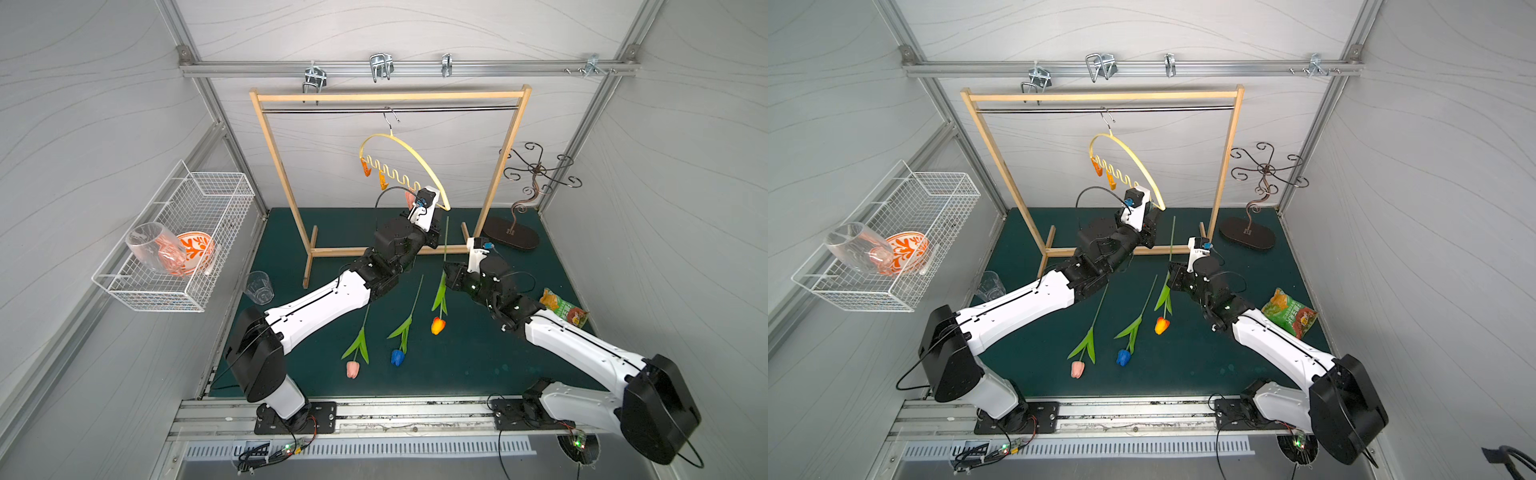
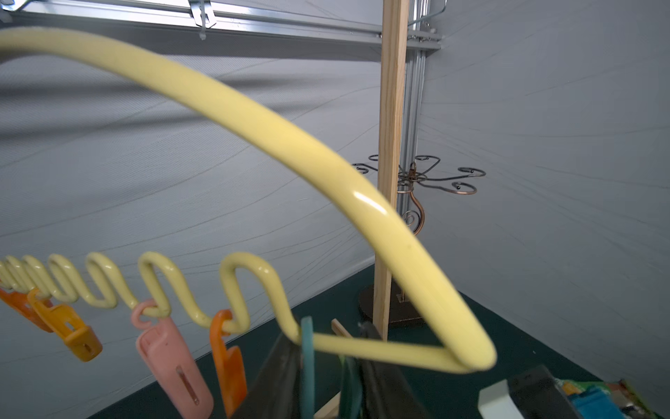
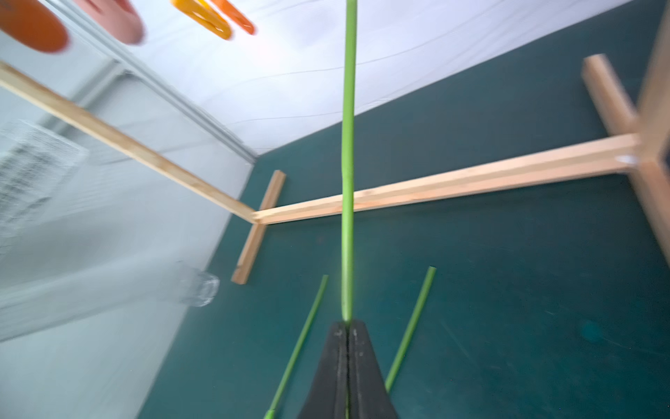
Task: Dry the flowers on a clothes hanger
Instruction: Open the clamp at the hanger, then clamp the flower onto the hanger.
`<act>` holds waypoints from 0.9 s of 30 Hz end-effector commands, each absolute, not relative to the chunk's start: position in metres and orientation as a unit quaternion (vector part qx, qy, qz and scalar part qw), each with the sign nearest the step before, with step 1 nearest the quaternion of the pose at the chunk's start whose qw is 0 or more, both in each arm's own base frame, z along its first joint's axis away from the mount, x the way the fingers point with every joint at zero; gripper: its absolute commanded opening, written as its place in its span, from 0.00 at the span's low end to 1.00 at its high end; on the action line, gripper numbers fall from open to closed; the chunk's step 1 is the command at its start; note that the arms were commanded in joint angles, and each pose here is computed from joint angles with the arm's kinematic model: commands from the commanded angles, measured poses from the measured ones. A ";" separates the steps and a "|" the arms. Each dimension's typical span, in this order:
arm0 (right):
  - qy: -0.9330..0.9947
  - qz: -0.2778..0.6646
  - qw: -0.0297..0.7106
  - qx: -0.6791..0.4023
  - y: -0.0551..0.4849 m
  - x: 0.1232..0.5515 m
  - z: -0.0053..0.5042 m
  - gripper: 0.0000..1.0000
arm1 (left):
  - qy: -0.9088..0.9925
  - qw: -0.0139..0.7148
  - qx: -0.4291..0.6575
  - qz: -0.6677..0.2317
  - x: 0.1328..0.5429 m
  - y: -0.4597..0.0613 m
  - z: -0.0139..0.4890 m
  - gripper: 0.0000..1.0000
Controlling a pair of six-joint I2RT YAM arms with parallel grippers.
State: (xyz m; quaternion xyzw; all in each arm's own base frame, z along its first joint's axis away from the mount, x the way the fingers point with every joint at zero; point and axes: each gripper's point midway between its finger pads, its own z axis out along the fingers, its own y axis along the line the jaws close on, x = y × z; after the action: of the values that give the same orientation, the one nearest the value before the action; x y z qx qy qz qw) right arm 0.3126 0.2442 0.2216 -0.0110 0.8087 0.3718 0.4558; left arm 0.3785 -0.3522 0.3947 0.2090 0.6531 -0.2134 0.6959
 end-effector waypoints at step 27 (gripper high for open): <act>0.669 0.589 0.453 -0.036 0.296 0.269 0.328 0.00 | 0.648 0.655 0.078 -0.381 0.370 -0.316 0.432 0.29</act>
State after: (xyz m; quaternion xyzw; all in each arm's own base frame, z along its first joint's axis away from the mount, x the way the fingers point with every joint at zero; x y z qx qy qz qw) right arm 0.2761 0.2965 0.2895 -0.0276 0.7070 0.5604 0.4305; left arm 0.3775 -0.3221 0.4020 0.0948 0.6803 -0.3458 0.6392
